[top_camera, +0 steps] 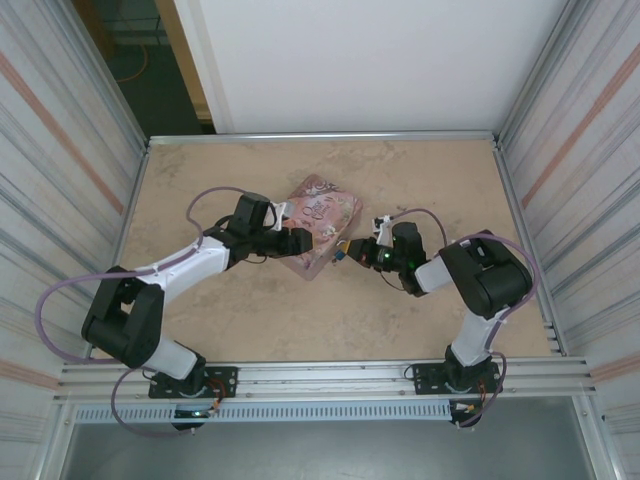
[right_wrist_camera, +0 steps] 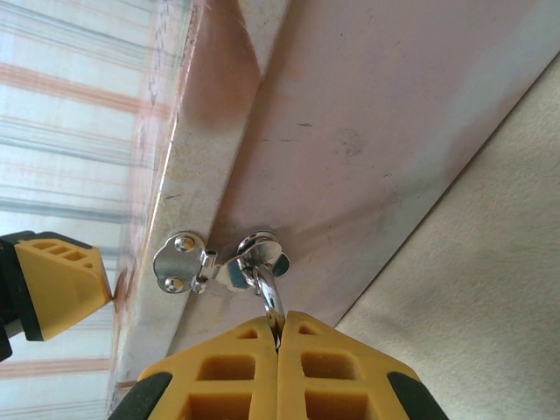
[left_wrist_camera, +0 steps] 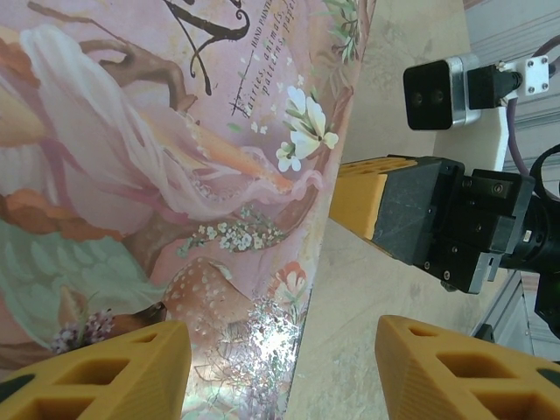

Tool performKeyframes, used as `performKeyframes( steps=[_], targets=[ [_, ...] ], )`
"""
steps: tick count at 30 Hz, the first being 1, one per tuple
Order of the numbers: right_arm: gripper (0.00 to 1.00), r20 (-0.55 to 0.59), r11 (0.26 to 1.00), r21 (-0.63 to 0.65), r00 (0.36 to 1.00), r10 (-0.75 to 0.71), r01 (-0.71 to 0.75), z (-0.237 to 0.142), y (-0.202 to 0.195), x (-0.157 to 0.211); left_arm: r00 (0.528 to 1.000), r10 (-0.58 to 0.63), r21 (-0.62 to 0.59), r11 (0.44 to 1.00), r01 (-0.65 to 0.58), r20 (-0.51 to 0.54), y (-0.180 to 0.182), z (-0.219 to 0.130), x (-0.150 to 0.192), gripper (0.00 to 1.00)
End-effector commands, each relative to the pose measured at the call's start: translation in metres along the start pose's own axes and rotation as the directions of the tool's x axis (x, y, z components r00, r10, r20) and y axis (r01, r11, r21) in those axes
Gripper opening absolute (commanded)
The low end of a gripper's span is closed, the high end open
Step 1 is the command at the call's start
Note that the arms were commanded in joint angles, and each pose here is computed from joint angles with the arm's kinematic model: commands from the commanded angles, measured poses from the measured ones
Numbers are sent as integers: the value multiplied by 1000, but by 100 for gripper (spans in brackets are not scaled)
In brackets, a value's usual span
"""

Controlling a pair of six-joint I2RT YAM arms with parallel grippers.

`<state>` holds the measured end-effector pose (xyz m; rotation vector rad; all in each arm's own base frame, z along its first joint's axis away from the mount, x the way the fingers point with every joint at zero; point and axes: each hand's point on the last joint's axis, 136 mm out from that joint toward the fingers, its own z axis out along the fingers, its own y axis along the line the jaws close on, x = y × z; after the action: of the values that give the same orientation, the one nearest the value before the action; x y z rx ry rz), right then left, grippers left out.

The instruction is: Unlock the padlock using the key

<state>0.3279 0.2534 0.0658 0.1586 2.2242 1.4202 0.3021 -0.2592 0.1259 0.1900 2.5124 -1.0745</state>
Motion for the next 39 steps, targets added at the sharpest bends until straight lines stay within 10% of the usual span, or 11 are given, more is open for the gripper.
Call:
performKeyframes(
  steps=[1,18,39],
  targets=[
    [0,32,997,-55,998,-48,50,4,14,-20,988,-115,-137,986,100,-107,41,-2,42,59],
    [0,51,997,-51,997,-52,55,4,11,-35,986,-151,-163,977,137,-74,59,-23,44,60],
    [0,-61,965,111,971,-232,238,-53,38,-13,987,-69,-34,997,74,145,34,-75,-39,64]
  ],
)
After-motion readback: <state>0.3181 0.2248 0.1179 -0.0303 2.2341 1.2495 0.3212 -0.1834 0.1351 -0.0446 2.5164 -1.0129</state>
